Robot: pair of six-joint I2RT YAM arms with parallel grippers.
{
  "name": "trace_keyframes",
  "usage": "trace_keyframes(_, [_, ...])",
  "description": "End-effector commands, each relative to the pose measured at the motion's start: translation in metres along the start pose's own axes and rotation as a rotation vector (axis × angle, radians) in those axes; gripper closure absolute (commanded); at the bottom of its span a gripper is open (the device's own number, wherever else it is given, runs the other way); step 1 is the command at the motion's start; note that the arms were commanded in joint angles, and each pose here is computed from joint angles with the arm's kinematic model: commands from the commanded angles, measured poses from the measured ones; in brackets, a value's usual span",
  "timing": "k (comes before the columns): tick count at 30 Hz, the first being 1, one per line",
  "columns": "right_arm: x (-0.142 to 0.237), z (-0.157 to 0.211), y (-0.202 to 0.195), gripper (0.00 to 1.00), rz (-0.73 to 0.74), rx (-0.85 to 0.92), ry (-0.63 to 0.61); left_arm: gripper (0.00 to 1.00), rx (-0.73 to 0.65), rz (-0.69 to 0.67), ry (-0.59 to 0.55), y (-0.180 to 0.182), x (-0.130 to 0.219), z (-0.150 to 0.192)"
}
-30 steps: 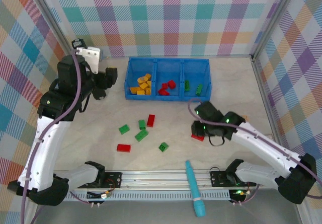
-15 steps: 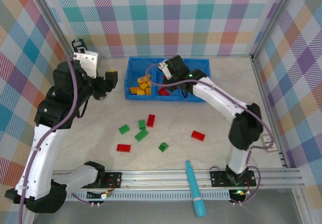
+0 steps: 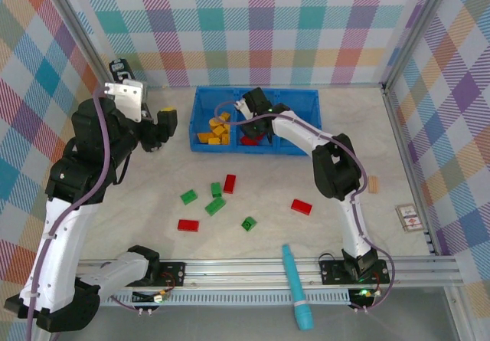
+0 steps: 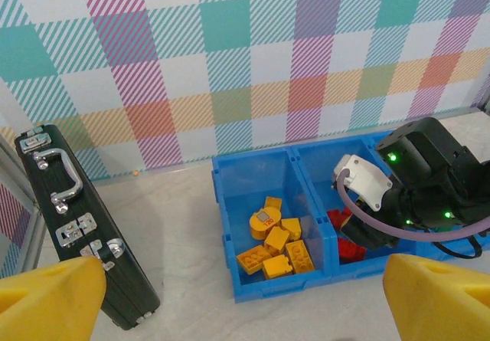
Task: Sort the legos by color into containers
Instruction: Place the lego in the container, then pick up the lego from the bottom-center of the table.
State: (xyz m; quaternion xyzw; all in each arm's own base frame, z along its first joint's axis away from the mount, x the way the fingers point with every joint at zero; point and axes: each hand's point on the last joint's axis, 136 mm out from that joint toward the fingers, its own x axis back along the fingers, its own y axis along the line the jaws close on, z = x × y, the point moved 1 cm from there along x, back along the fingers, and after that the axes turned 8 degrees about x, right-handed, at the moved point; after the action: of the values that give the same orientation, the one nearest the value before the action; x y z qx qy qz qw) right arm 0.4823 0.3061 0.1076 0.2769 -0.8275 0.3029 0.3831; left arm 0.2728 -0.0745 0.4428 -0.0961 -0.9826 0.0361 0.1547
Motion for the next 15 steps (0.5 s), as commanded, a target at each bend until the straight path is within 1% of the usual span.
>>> trace_keyframes(1, [0.005, -0.012, -0.005, 0.47, 0.003, -0.004, -0.034, 0.07, -0.006, 0.013, -0.023, -0.003, -0.001, -0.003])
trace_keyframes(3, [0.011, -0.014, -0.007, 0.46, 0.008, -0.003, -0.040, 0.06, -0.006, 0.010, -0.023, -0.003, -0.002, -0.003])
trace_keyframes(5, [0.025, -0.018, -0.010, 0.46, 0.015, -0.001, -0.053, 0.06, -0.005, 0.007, -0.025, -0.002, -0.002, -0.003])
trace_keyframes(7, [0.046, -0.022, -0.015, 0.43, 0.022, -0.006, -0.070, 0.06, -0.006, 0.007, -0.022, -0.003, -0.003, -0.003])
trace_keyframes(9, [0.073, -0.021, -0.018, 0.38, 0.024, -0.014, -0.080, 0.06, -0.007, 0.003, -0.022, -0.002, -0.003, -0.002])
trace_keyframes(12, [0.118, -0.005, -0.018, 0.24, 0.018, -0.051, -0.075, 0.06, -0.011, -0.007, -0.024, 0.000, -0.002, -0.003])
trace_keyframes(15, [0.157, 0.033, -0.015, 0.09, 0.029, -0.164, -0.026, 0.05, -0.013, -0.005, -0.024, 0.000, -0.003, -0.002])
